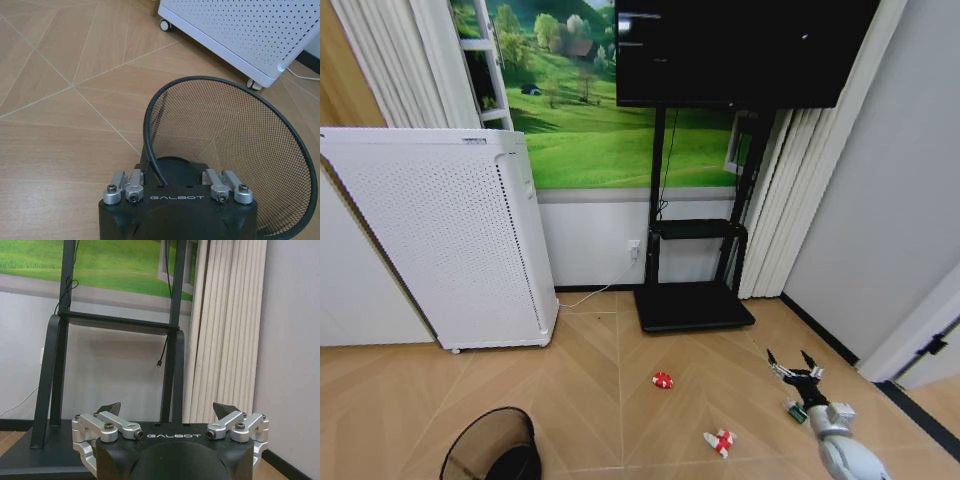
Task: Pick up the trash bin and place the garbage on the floor into it.
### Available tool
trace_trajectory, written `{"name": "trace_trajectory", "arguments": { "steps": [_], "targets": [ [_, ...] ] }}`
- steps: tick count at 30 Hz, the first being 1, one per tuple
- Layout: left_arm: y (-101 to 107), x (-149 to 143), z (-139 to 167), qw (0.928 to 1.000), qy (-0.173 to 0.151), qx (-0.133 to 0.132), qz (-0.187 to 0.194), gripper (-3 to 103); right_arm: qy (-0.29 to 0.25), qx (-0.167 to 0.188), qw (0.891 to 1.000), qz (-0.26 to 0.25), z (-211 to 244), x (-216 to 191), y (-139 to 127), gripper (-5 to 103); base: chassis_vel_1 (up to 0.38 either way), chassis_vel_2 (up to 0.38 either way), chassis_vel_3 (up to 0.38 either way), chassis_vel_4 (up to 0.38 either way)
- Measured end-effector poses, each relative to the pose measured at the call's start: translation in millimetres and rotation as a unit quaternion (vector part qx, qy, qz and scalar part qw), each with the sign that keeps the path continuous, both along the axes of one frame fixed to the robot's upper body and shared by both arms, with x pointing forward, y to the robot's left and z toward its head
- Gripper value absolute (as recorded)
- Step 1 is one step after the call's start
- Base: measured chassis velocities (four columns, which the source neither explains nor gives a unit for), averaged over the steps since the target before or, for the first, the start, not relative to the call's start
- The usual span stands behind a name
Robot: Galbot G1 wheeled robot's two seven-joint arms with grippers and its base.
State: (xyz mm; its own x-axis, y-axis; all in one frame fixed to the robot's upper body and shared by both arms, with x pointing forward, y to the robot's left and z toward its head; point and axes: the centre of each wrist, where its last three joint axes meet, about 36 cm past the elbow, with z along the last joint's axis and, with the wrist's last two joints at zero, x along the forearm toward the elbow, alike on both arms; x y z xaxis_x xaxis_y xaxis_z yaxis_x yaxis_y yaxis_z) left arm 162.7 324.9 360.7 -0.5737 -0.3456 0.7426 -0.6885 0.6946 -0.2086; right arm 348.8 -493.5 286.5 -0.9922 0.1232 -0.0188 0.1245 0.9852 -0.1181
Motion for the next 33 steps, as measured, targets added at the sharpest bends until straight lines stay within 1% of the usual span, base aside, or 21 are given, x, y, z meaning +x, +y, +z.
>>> {"name": "trace_trajectory", "arguments": {
  "steps": [1,2,3,6,7,8,9,11,17,21,23,24,25,26,27,28,30,31,32,33],
  "targets": [
    [0,-1,-1,1.0000,0.001,-0.002,0.000,44,-0.001,-0.001,1.000,0.001,1,0,0,100,0.000,0.000,0.000,0.000],
    [0,-1,-3,1.0000,0.003,-0.004,0.000,39,-0.003,-0.001,1.000,0.001,3,0,0,100,0.000,0.000,0.000,0.000],
    [0,-1,-3,1.0000,0.003,-0.004,0.000,39,-0.003,-0.001,1.000,0.001,3,0,0,100,0.000,0.000,0.000,0.000],
    [0,-3,-7,1.0000,0.004,-0.007,0.001,22,-0.008,-0.002,1.000,0.003,8,1,-1,100,0.000,0.000,0.000,0.000],
    [0,-3,-7,1.0000,0.004,-0.007,0.001,22,-0.008,-0.002,1.000,0.003,8,1,-1,100,0.000,0.000,0.000,0.000],
    [0,-3,-9,1.0000,0.004,-0.009,0.001,16,-0.011,-0.002,1.000,0.003,10,1,-1,100,0.000,0.000,0.000,0.000],
    [0,-3,-9,1.0000,0.004,-0.009,0.001,16,-0.011,-0.002,1.000,0.003,10,1,-1,100,0.000,0.000,0.000,0.000],
    [-1,-4,-10,0.9999,0.003,-0.013,0.000,7,-0.014,-0.003,1.000,0.004,13,1,-1,100,0.000,0.000,0.000,0.000],
    [0,-3,-6,0.9999,-0.003,-0.012,-0.002,6,-0.015,-0.003,1.000,0.002,15,0,-1,100,0.000,0.000,0.000,0.000],
    [0,-1,2,0.9999,-0.015,-0.004,-0.006,6,-0.012,-0.012,1.000,-0.001,13,-1,-2,100,0.000,0.000,0.000,0.000],
    [-1,0,13,0.9995,-0.029,0.009,-0.010,6,-0.007,-0.014,1.000,-0.008,8,-3,-1,100,0.000,0.000,0.000,0.000],
    [-2,2,23,0.9989,-0.041,0.016,-0.016,6,-0.002,-0.017,1.000,-0.011,4,-4,1,100,0.000,0.000,0.000,0.000],
    [-2,2,23,0.9989,-0.041,0.016,-0.016,6,-0.002,-0.017,1.000,-0.011,4,-4,1,100,0.000,0.000,0.000,0.000],
    [-4,4,32,0.9982,-0.051,0.021,-0.021,6,0.002,-0.021,1.000,-0.013,0,-5,3,100,0.000,0.000,0.000,0.000],
    [-5,7,45,0.9966,-0.067,0.034,-0.032,6,0.009,-0.025,1.000,-0.008,-7,-7,6,100,0.000,0.000,0.000,0.000],
    [-5,7,45,0.9966,-0.067,0.034,-0.032,6,0.009,-0.025,1.000,-0.008,-7,-7,6,100,0.000,0.000,0.000,0.000],
    [-7,10,58,0.9936,-0.085,0.058,-0.046,6,0.017,-0.025,0.999,0.014,-14,-11,12,100,0.000,0.000,0.000,0.000],
    [-9,11,67,0.9902,-0.101,0.079,-0.057,6,0.024,-0.030,0.999,0.027,-19,-13,18,100,0.000,0.000,0.000,0.000],
    [-10,12,72,0.9876,-0.110,0.091,-0.065,6,0.027,-0.033,0.999,0.033,-24,-13,23,100,0.000,0.000,0.000,0.000],
    [-10,12,72,0.9876,-0.110,0.091,-0.065,6,0.027,-0.033,0.999,0.033,-24,-13,23,100,0.000,0.000,0.000,0.000]
  ]
}}
